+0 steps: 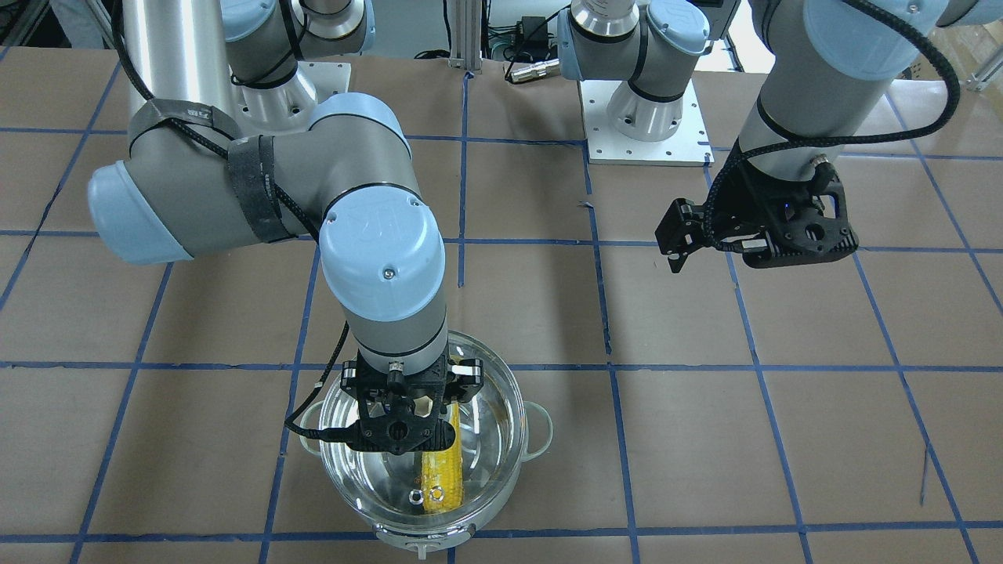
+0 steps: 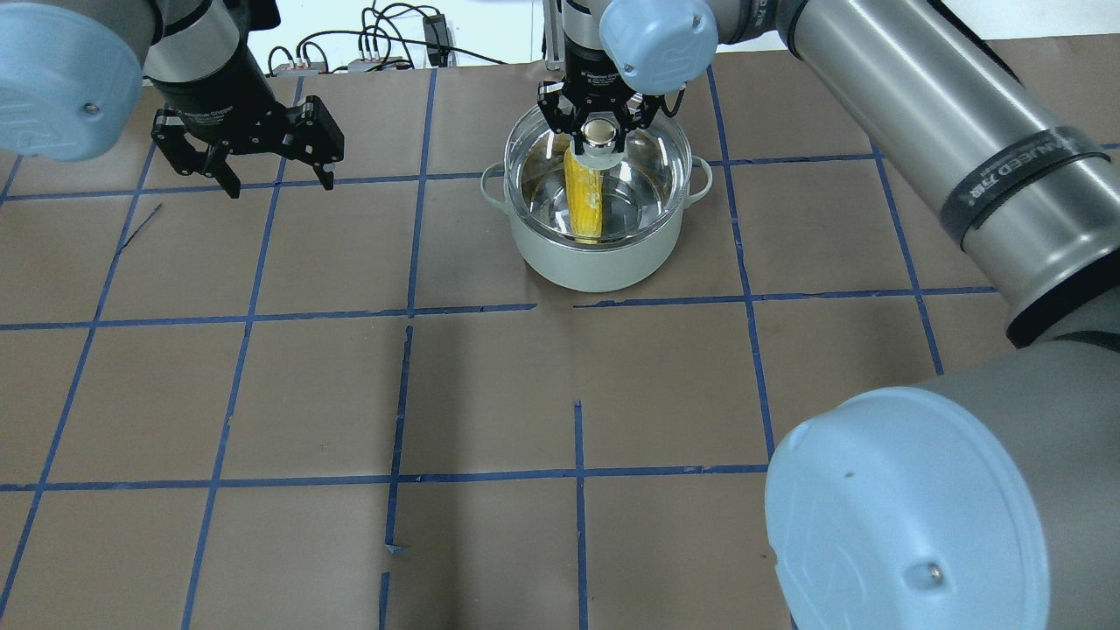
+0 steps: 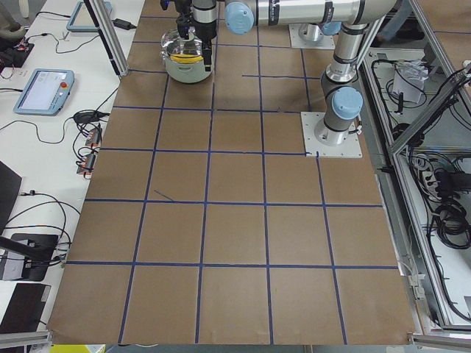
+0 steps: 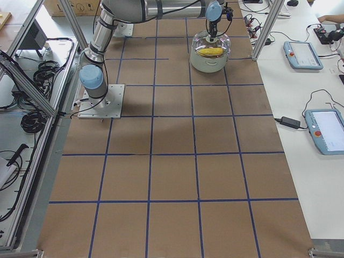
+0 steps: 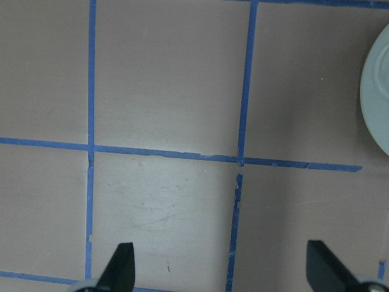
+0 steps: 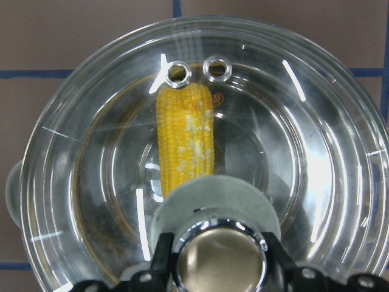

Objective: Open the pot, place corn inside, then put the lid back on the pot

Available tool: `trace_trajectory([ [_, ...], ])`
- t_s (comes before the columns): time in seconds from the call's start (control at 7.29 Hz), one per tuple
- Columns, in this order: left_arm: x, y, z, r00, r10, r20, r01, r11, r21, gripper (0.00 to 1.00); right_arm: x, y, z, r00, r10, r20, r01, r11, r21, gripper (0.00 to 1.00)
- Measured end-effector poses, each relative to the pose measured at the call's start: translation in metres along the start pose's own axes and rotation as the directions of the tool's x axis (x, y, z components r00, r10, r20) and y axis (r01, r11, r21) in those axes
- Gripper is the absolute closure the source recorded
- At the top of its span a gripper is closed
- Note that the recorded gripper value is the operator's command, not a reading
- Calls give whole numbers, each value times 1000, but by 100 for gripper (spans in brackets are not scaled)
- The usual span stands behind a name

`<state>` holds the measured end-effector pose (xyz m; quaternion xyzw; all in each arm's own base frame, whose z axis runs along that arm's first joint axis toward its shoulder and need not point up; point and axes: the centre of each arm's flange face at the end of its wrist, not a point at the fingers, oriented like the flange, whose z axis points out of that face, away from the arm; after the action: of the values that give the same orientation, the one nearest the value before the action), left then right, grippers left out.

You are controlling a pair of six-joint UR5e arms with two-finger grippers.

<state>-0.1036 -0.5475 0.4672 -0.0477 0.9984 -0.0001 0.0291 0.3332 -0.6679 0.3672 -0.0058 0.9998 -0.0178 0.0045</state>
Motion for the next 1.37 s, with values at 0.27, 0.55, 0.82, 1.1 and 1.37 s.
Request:
trace_trajectory([
  [0.27, -1, 0, -7, 1000, -2, 2, 2, 999, -42, 0, 0, -1, 4, 1000, 4, 6, -4, 1000, -1, 86],
  [0.55, -2, 1, -2, 1000, -2, 9, 3, 998, -62, 0, 2, -3, 9, 1000, 9, 15, -9, 1000, -9, 83],
  [0.82, -2, 2, -3, 1000, -2, 13, 3, 998, -58, 0, 1, -5, 14, 1000, 10, 17, -9, 1000, -15, 70],
  [1.1, -2, 3, -7, 1000, -1, 10, 2, 999, -49, 0, 1, -5, 15, 1000, 12, 16, -11, 1000, -15, 47],
  [1.37, -3, 3, -8, 1000, -3, 8, 4, 999, -49, 0, 1, -5, 15, 1000, 13, 12, -13, 1000, -15, 22],
])
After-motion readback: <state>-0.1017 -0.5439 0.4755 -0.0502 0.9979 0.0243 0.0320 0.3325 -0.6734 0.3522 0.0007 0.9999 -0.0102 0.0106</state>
